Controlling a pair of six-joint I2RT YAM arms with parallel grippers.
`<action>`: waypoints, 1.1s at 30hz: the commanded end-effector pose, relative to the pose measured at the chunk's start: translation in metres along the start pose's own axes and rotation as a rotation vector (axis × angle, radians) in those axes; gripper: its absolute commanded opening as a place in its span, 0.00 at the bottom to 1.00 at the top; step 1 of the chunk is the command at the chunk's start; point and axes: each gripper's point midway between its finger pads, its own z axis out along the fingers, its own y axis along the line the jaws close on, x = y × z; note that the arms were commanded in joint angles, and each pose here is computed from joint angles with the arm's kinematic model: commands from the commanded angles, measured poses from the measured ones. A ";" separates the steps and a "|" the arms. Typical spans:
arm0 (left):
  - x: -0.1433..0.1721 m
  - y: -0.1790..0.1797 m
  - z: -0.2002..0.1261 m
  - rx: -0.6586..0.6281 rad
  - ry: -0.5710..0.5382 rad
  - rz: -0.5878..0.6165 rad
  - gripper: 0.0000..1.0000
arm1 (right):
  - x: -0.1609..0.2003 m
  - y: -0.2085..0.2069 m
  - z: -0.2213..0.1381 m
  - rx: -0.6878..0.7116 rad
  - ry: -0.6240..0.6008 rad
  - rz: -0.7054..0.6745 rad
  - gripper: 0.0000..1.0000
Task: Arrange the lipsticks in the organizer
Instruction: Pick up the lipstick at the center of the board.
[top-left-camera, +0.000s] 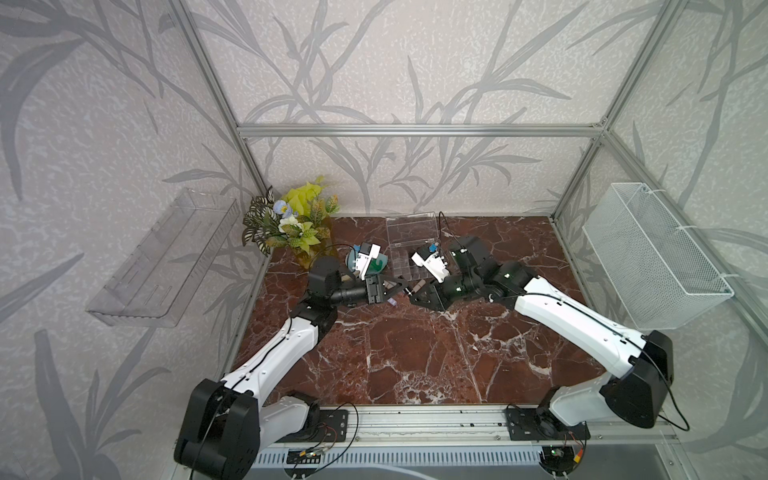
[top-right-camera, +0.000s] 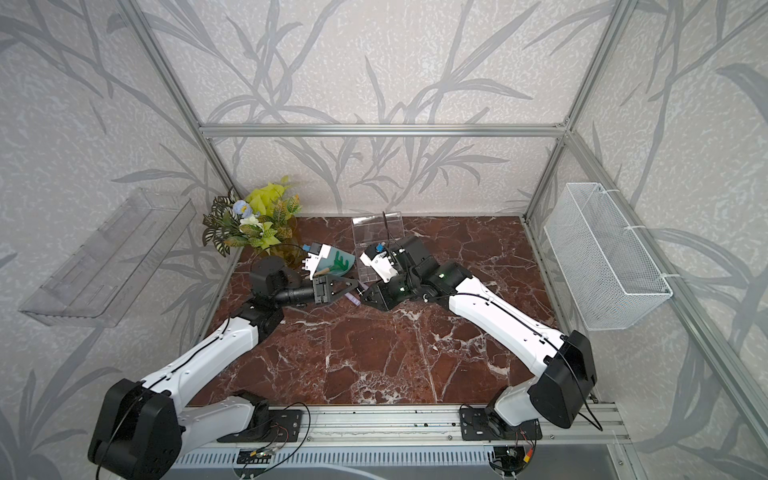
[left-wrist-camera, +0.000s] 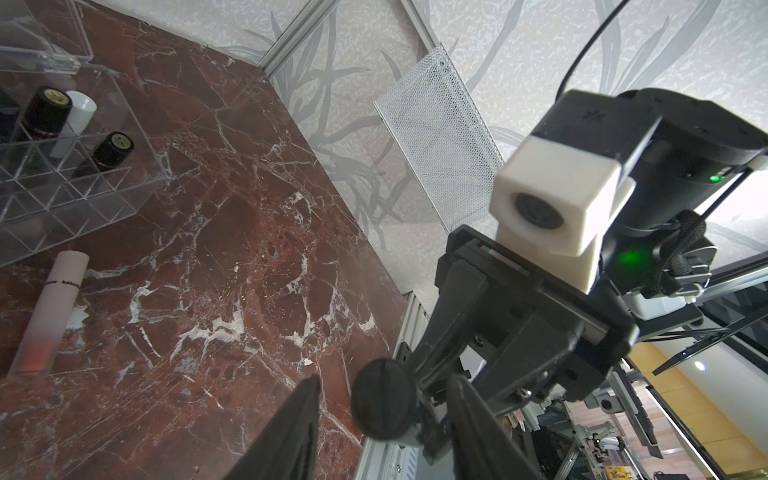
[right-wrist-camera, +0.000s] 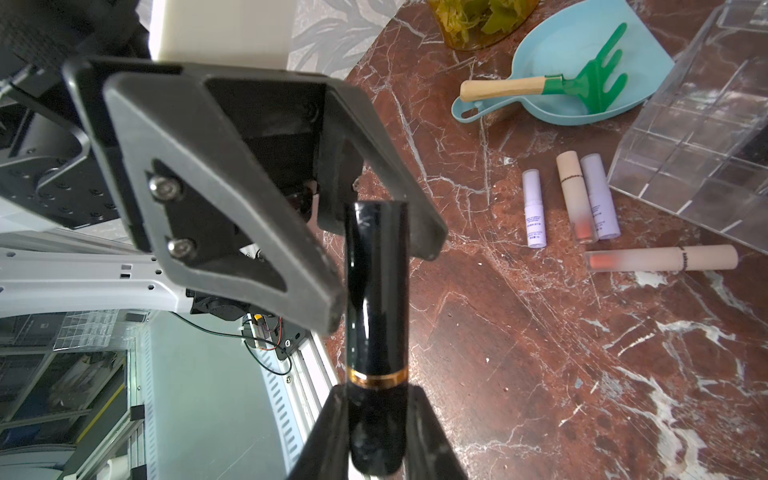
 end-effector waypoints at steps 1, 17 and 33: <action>-0.015 -0.017 0.001 0.035 -0.025 0.057 0.47 | -0.007 0.009 -0.001 -0.025 -0.011 -0.018 0.18; -0.010 -0.014 0.009 0.036 -0.008 0.051 0.26 | -0.005 0.001 0.000 0.018 -0.006 -0.027 0.22; -0.070 0.084 0.002 -0.549 -0.142 0.230 0.09 | 0.005 -0.032 -0.020 0.150 -0.045 0.002 0.59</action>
